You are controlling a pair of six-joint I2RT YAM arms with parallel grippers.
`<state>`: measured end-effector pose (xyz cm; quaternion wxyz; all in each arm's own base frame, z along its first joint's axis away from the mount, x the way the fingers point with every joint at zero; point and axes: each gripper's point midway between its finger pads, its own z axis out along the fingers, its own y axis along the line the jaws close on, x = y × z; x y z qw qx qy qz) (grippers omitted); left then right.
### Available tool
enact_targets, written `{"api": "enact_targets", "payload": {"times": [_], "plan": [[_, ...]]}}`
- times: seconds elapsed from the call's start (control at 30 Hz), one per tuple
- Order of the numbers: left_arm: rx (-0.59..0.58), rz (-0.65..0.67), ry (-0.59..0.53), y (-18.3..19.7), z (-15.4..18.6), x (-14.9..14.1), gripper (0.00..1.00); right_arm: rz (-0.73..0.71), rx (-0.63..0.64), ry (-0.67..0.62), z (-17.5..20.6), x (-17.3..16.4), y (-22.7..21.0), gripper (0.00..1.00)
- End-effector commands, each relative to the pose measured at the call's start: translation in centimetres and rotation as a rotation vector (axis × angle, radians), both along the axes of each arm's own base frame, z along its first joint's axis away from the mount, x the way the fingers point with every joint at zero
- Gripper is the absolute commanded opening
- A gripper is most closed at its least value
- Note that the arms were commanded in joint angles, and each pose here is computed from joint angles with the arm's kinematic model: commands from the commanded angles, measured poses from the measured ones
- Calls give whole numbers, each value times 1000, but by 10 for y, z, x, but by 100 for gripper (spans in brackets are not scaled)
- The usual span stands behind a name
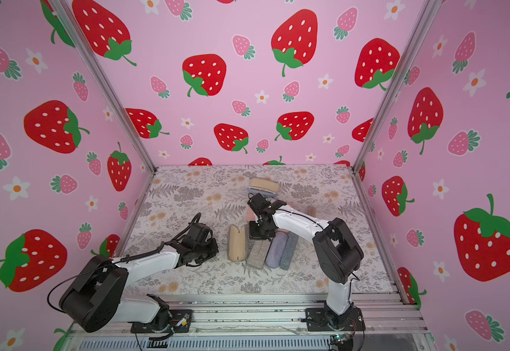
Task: Close the glasses case
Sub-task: Close the glasses case at the center of the board.
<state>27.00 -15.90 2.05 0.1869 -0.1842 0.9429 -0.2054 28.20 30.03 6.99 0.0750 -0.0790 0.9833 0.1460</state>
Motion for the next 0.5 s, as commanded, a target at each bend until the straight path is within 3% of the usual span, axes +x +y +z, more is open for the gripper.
{"api": "enact_targets", "payload": {"times": [0.0, 0.47], "plan": [[-36, -20, -33, -13, 11, 17, 0, 6, -5, 16, -3, 0, 7, 0], [-82, -88, -20, -46, 14, 36, 0, 44, -12, 54, -20, -4, 28, 0]]}}
